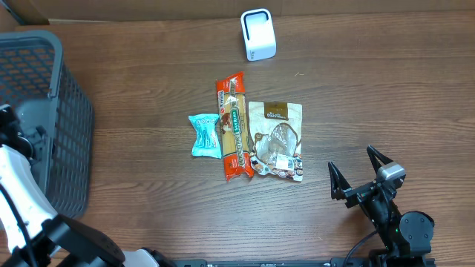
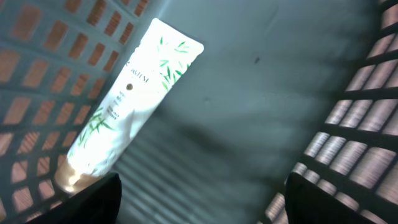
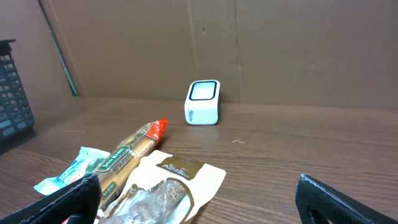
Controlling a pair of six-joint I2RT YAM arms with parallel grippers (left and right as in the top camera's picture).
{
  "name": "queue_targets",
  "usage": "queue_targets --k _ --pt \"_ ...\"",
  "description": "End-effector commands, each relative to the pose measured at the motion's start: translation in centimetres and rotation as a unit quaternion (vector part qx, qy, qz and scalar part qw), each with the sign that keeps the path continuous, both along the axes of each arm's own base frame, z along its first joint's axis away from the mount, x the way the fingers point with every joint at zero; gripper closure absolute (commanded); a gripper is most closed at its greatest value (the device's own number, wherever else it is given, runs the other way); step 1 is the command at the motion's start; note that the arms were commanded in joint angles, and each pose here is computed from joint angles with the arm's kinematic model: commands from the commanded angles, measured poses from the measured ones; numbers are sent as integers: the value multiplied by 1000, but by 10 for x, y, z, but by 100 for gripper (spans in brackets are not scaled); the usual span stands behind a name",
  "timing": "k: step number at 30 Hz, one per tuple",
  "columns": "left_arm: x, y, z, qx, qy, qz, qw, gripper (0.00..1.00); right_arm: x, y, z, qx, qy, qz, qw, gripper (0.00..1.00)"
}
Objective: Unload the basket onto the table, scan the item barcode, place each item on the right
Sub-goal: 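Reach the left gripper into the basket and grasp the white bamboo-print tube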
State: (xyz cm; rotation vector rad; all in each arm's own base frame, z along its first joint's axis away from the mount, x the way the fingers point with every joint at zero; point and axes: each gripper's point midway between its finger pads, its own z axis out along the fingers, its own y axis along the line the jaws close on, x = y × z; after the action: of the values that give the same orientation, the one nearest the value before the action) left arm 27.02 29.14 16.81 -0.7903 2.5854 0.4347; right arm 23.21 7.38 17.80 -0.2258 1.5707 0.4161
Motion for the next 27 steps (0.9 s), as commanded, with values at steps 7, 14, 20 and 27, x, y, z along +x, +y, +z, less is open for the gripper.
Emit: queue_targets --k 7,14,20,27 --pt "6 24 -62 30 84 -88 992 24 0 2 -2 2 0 3 1000 0" --pt "1 44 -68 78 145 -144 976 27 0 2 -2 2 0 3 1000 0" --pt "-3 68 -63 104 124 -125 979 28 0 2 -2 2 0 3 1000 0" --pt "-15 82 -77 64 69 -117 989 31 0 2 -2 2 0 3 1000 0"
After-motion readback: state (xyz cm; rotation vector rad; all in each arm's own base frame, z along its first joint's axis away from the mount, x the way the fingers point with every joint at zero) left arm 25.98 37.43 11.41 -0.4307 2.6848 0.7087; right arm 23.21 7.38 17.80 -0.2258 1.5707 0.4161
